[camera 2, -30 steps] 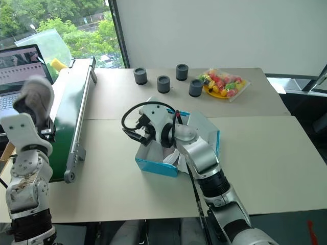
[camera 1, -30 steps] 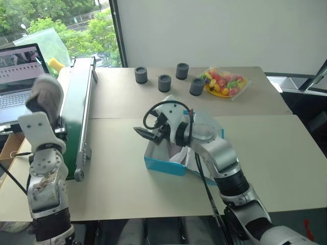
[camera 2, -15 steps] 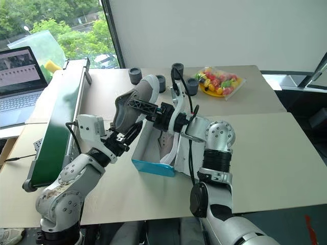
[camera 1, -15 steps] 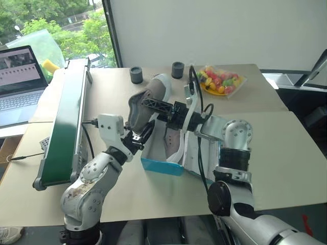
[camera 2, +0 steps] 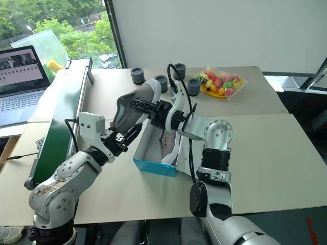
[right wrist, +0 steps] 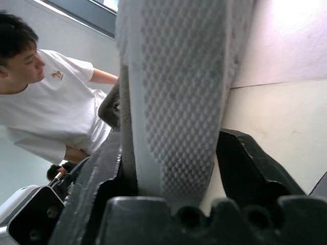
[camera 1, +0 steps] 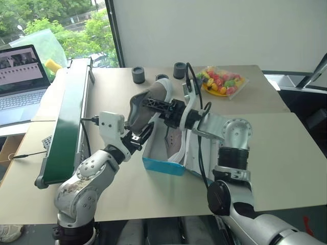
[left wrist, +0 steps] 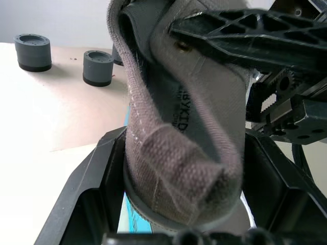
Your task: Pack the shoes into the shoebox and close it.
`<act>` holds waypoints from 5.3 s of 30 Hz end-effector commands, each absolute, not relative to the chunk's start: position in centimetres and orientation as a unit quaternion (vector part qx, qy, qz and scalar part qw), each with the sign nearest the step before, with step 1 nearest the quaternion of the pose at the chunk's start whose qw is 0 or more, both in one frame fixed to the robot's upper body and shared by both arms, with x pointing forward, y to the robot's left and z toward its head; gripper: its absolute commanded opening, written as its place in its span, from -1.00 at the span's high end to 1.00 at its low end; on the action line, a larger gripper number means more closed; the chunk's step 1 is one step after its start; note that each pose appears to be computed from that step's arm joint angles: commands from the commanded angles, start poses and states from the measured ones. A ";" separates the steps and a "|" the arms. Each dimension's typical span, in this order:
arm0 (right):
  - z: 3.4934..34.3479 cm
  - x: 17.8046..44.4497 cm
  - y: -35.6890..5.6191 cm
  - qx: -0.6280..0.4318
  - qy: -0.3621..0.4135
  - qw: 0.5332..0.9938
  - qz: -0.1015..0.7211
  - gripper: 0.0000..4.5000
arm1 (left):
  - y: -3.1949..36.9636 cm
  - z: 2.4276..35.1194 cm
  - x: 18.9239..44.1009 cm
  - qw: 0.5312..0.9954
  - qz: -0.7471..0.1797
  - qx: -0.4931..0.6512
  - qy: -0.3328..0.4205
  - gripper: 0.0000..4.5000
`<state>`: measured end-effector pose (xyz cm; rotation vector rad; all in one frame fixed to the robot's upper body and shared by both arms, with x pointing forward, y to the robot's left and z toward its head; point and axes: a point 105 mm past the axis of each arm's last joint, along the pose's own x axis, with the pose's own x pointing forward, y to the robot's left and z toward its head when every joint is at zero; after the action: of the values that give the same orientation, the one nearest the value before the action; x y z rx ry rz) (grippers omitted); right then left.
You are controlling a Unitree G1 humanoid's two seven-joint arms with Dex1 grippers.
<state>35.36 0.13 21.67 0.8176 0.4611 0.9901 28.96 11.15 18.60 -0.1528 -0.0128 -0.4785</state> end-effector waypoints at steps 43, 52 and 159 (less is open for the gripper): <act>14.7 35.5 -2.2 0.200 0.505 0.774 0.326 0.74 | 14.3 20.7 21.2 0.872 -0.474 0.100 0.070 -0.97; 11.9 37.4 -1.1 0.174 0.507 0.797 0.279 0.74 | 14.1 20.7 20.7 0.877 -0.465 0.099 0.072 -0.97; 26.7 38.1 -2.0 -0.023 0.168 0.827 0.536 0.98 | 13.3 20.0 21.3 0.877 -0.466 0.083 0.081 -1.00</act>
<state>39.96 -2.18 25.51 -0.0958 0.3663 1.0462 21.19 13.38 19.36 0.1457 0.2057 -0.9634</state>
